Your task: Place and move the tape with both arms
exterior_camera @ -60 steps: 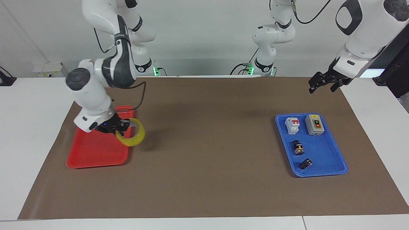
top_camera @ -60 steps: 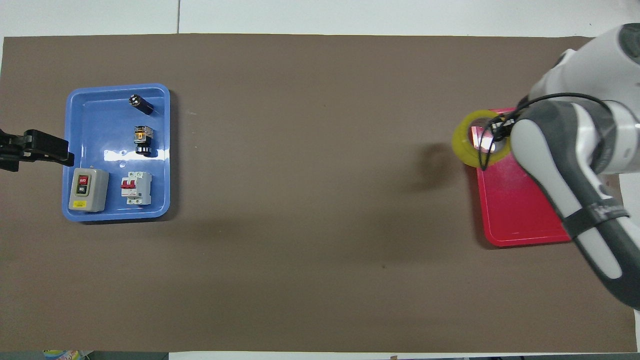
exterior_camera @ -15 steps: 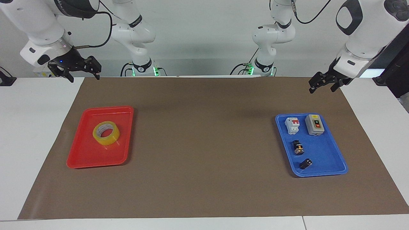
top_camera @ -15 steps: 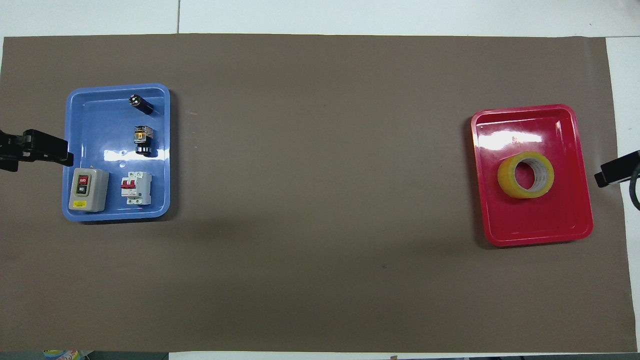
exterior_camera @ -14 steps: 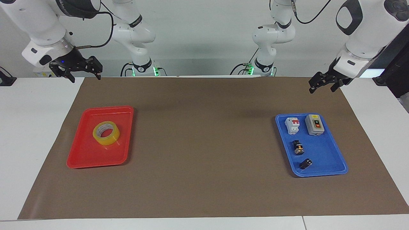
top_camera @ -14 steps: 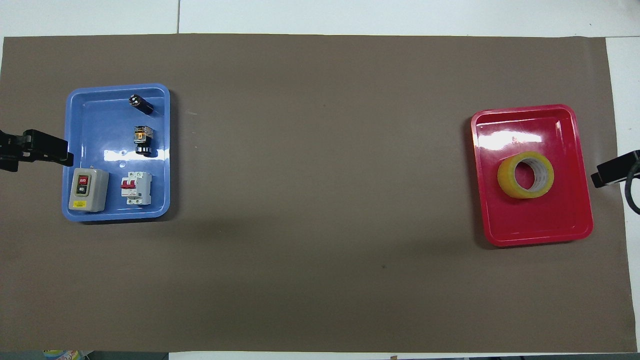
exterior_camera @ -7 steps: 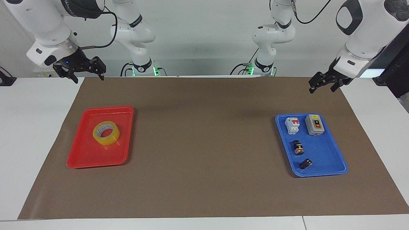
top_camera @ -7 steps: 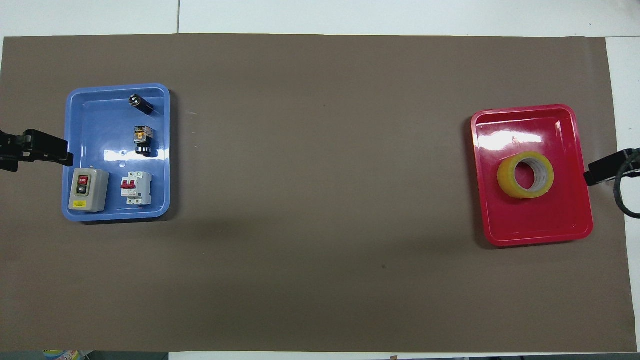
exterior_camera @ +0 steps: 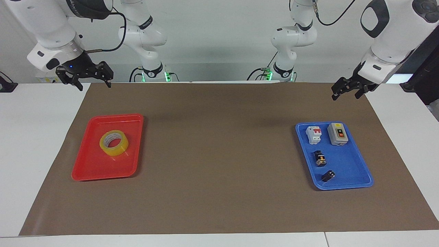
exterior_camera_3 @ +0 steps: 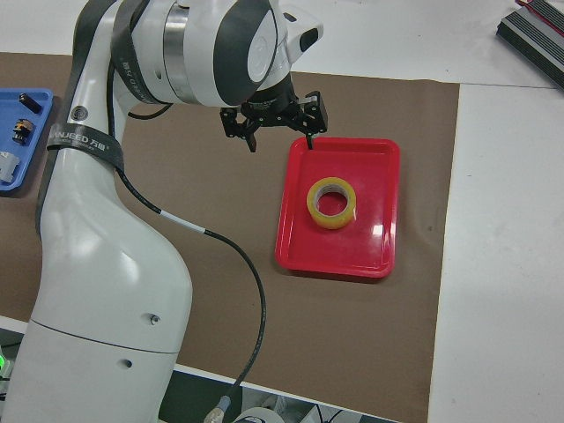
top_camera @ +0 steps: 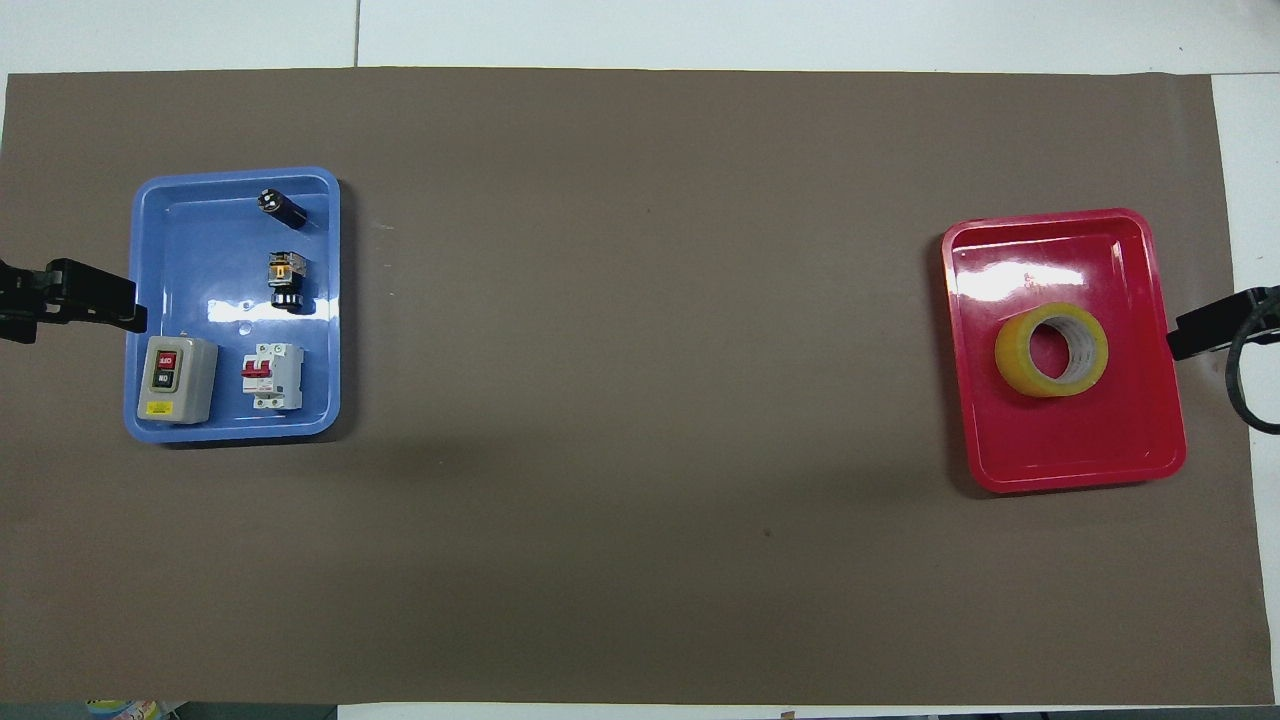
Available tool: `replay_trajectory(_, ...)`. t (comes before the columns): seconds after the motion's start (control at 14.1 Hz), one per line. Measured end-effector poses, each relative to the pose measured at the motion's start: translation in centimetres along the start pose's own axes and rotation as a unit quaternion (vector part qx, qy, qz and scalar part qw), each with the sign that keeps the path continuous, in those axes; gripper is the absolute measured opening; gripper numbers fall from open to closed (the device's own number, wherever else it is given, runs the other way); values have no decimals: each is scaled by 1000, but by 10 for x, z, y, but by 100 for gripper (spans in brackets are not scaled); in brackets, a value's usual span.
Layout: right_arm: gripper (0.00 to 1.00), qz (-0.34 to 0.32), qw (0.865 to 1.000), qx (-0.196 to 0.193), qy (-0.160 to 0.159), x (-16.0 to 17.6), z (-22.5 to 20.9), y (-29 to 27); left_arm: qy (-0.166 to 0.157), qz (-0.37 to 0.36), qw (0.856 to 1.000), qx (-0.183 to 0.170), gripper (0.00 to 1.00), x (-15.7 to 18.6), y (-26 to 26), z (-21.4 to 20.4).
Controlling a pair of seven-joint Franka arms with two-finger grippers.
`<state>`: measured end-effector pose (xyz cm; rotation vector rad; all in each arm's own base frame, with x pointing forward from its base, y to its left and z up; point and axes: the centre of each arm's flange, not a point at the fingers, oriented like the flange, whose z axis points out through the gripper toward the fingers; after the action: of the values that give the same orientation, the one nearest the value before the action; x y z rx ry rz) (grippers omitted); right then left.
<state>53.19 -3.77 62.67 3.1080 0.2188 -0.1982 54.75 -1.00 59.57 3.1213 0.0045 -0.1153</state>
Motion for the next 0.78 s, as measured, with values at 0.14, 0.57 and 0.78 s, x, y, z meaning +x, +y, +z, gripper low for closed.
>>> replay_trajectory(0.14,100,0,1000,0,2,0,0,0,0,0,1000,0,100,0,0,0)
replay_trajectory(0.57,100,-1,1000,-1,5,1,-1,-1,0,0,1000,0,100,0,0,0)
replay_trajectory(0.78,100,0,1000,-2,8,2,-2,-1,0,0,1000,0,100,0,0,0)
